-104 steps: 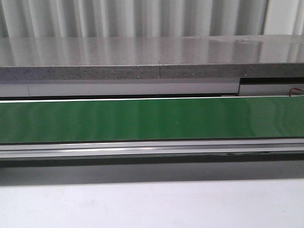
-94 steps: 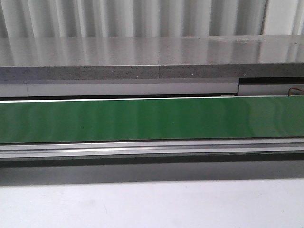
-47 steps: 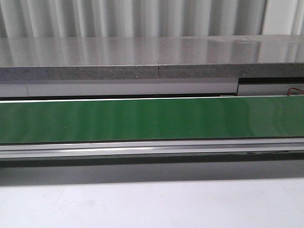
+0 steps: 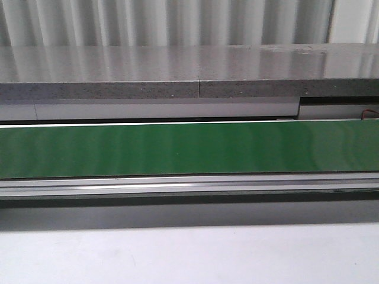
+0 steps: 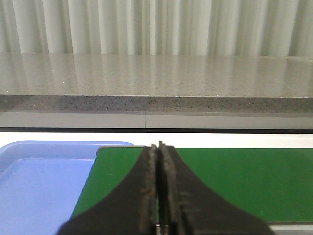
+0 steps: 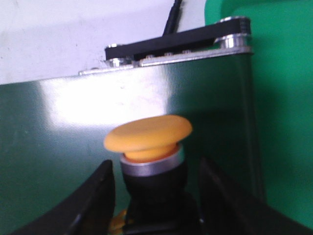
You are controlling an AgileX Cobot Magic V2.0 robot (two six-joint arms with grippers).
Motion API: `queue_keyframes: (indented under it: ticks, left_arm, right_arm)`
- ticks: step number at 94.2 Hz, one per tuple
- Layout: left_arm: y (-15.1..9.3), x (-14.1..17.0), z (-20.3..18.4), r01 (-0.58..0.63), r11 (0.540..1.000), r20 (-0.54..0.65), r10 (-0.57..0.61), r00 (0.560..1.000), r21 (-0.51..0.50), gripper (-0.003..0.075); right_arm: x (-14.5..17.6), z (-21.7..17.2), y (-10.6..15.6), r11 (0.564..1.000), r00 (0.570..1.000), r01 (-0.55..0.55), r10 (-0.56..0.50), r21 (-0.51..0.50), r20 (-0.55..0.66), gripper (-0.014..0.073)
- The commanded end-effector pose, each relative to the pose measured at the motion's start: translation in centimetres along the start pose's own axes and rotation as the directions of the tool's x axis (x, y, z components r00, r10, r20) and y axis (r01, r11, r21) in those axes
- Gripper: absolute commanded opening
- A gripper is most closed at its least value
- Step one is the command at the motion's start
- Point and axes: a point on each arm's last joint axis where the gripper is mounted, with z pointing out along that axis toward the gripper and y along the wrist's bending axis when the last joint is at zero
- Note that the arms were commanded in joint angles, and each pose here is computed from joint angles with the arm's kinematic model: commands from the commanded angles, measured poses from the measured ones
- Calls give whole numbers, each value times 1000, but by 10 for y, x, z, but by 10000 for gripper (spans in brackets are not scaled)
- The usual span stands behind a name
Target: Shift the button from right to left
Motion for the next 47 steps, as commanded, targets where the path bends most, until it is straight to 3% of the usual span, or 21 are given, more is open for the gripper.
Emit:
queue_keyframes:
  ticks: [1,47]
  left_arm:
    - [-1,0,-2,16,1000,84,-17,996,16,-20]
    - [-1,0,-2,16,1000,84,-17,996,16,-20]
  right_arm:
    - [-4,-15,2,1000,995,2,-5,31,96,288]
    - [3,14,-4,999,998,-25,22,35,64,321]
